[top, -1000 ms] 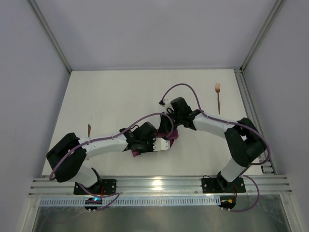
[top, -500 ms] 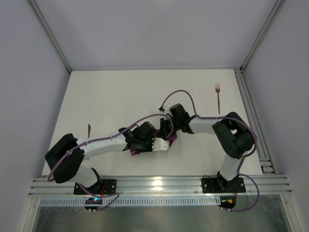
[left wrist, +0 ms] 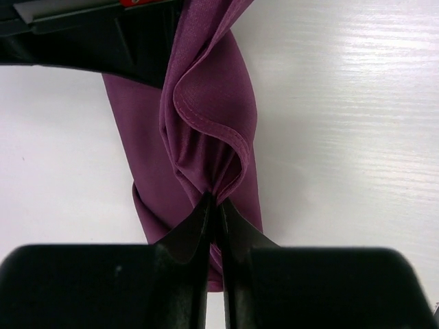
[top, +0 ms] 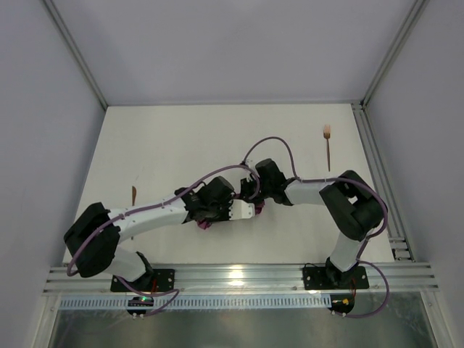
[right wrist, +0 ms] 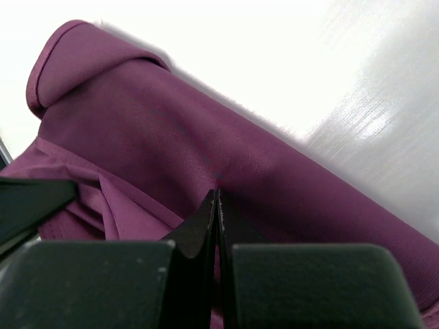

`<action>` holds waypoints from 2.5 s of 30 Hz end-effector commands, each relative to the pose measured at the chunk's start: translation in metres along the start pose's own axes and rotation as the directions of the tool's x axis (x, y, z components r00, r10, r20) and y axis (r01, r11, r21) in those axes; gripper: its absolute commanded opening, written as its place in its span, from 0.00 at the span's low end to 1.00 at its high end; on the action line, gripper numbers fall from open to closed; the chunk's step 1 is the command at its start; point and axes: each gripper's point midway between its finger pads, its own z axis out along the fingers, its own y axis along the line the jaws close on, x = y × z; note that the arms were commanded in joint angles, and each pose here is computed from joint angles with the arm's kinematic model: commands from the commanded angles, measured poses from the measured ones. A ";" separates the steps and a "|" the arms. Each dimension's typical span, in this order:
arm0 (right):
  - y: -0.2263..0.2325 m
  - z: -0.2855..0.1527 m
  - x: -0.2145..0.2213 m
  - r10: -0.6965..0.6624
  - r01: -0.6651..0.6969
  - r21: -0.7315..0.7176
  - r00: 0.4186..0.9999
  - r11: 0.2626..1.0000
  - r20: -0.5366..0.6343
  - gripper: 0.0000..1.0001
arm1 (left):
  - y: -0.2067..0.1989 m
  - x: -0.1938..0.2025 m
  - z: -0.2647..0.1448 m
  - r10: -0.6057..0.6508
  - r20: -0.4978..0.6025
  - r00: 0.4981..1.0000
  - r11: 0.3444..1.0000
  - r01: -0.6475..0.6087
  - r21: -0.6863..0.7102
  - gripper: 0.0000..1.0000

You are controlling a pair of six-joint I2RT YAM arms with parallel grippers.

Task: Fold the napkin into a case and place the utensils inside
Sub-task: Fold the 2/3-rectangle-folded napkin at the center of the board.

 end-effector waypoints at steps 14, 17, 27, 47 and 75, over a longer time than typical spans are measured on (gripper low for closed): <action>0.010 -0.006 0.034 -0.037 0.036 -0.035 0.999 0.999 -0.025 0.04 | 0.039 0.005 0.007 -0.118 0.085 0.989 0.993 0.117 0.016 0.15; 0.013 -0.008 0.039 -0.033 0.032 -0.057 0.999 0.998 -0.014 0.04 | 0.038 -0.001 0.002 -0.110 0.130 0.985 0.994 0.107 0.027 0.15; 0.009 -0.007 0.051 -0.040 0.039 -0.069 0.999 0.997 -0.013 0.04 | 0.040 -0.016 0.009 -0.102 0.196 0.975 0.994 0.091 0.066 0.20; 0.026 -0.017 0.042 -0.077 0.081 -0.126 0.996 0.989 0.042 0.10 | 0.041 0.009 0.050 -0.170 0.063 0.983 0.979 0.162 0.121 0.21; 0.011 -0.083 0.003 -0.016 0.004 0.075 0.987 0.997 0.161 0.45 | 0.042 0.012 0.061 -0.192 -0.015 0.981 0.966 0.192 0.173 0.20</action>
